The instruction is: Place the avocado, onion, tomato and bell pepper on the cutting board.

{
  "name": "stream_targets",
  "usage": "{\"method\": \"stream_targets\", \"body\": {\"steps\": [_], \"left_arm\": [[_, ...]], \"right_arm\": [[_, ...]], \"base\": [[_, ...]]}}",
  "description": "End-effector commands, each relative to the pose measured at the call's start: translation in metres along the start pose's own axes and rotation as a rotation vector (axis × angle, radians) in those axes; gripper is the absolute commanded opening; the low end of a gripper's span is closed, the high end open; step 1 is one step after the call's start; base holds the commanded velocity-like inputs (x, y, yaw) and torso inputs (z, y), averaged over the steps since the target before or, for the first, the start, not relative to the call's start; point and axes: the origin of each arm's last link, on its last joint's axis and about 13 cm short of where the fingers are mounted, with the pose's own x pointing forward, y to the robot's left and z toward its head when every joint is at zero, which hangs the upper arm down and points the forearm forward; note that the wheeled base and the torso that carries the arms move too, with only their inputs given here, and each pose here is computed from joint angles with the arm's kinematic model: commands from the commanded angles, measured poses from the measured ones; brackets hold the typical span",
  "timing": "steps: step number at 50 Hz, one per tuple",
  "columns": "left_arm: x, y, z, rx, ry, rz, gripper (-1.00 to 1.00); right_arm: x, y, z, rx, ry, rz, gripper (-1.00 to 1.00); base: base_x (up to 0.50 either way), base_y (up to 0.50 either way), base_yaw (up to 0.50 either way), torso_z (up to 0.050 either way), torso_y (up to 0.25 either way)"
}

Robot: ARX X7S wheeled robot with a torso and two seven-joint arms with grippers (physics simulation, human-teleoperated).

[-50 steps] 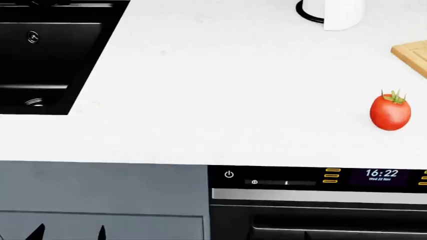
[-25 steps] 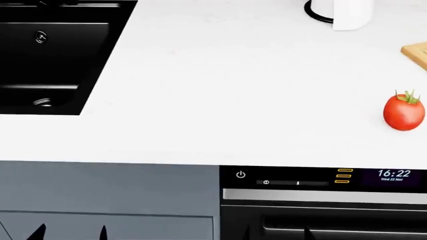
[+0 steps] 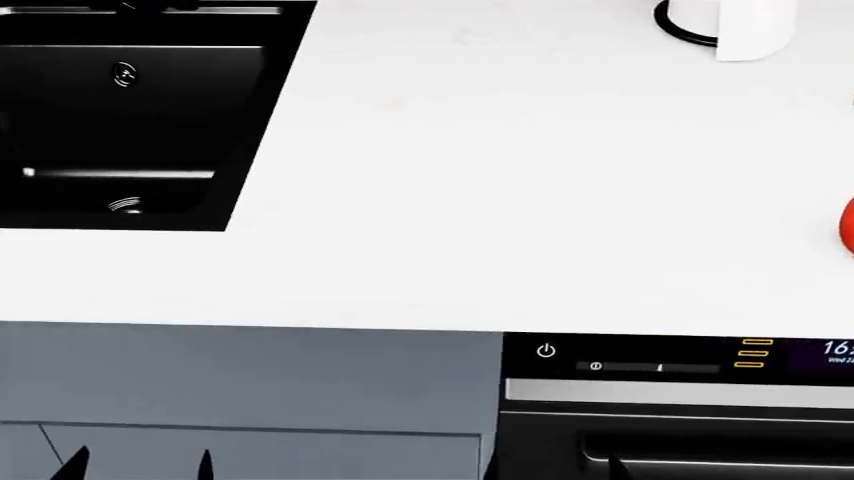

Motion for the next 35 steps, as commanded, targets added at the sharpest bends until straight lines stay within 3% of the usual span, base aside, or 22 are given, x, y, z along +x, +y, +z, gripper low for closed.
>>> {"method": "stream_targets", "body": {"steps": [1, 35], "left_arm": [[-0.0003, 0.0, 0.0013, 0.003, -0.003, 0.001, 1.0], [-0.0002, -0.0004, 0.002, 0.016, -0.006, 0.0, 1.0]], "right_arm": [[-0.0001, 0.0001, 0.0006, -0.001, -0.002, 0.0, 1.0], [-0.0003, -0.0001, -0.0011, -0.006, -0.011, 0.006, 1.0]], "base": [[0.0, 0.21, 0.0, 0.0, 0.0], [0.0, 0.33, 0.0, 0.0, 0.0]]}}
